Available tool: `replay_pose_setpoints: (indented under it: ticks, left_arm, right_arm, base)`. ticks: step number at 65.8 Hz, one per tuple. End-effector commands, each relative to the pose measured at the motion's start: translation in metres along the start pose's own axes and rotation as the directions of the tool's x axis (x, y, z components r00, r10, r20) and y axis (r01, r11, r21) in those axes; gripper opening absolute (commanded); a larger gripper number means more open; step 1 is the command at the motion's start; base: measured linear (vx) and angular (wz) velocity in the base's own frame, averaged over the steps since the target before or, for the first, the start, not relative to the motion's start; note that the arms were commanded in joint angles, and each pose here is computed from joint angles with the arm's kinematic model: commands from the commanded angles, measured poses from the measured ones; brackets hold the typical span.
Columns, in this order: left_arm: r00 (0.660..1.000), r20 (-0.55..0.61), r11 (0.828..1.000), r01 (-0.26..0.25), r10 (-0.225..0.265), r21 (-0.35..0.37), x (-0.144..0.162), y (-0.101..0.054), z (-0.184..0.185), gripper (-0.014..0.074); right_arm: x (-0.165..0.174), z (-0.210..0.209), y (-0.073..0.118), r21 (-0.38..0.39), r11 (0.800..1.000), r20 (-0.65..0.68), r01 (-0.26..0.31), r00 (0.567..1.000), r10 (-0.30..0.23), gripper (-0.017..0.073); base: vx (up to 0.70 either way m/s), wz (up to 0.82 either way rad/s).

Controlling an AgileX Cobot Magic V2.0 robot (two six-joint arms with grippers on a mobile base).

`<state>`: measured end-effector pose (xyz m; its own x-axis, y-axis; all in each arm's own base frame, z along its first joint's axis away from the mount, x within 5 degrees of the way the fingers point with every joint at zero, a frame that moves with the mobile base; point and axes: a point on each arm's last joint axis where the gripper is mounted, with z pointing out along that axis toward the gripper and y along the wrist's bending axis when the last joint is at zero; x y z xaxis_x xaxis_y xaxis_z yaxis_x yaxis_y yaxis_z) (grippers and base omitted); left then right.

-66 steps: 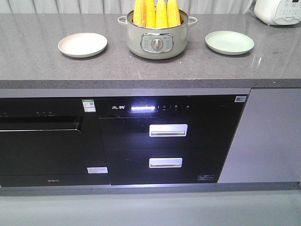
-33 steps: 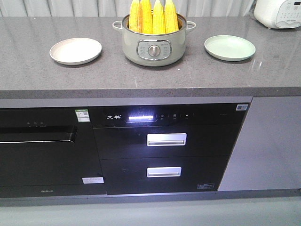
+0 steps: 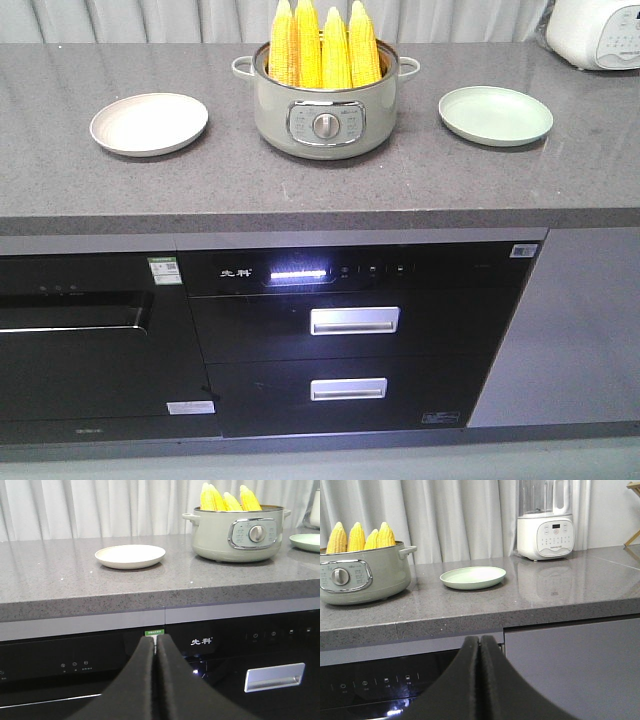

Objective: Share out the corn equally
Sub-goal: 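Approach the counter and center on the corn pot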

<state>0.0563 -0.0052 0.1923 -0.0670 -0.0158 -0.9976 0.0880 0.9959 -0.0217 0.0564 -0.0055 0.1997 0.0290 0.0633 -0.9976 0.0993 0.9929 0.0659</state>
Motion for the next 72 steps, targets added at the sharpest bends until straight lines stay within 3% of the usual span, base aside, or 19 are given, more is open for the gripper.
replay_pose_setpoints:
  ticks: [1,72]
  left_arm:
    - [0.997,0.072,1.000,0.010,-0.010,0.003,-0.0024,-0.0001,-0.0006,-0.0006]
    - [0.997,0.072,1.000,0.010,-0.010,0.003,-0.0024,-0.0001,-0.0006,-0.0006]
  right_arm:
    - [-0.0044,-0.0002,-0.0009,0.011,1.000,0.069,0.011,0.998,-0.012,-0.0004]
    - [-0.0044,-0.0002,-0.0009,0.011,1.000,0.069,0.011,0.998,-0.012,-0.0004]
  base:
    - [0.11,0.01]
    - [0.09,0.01]
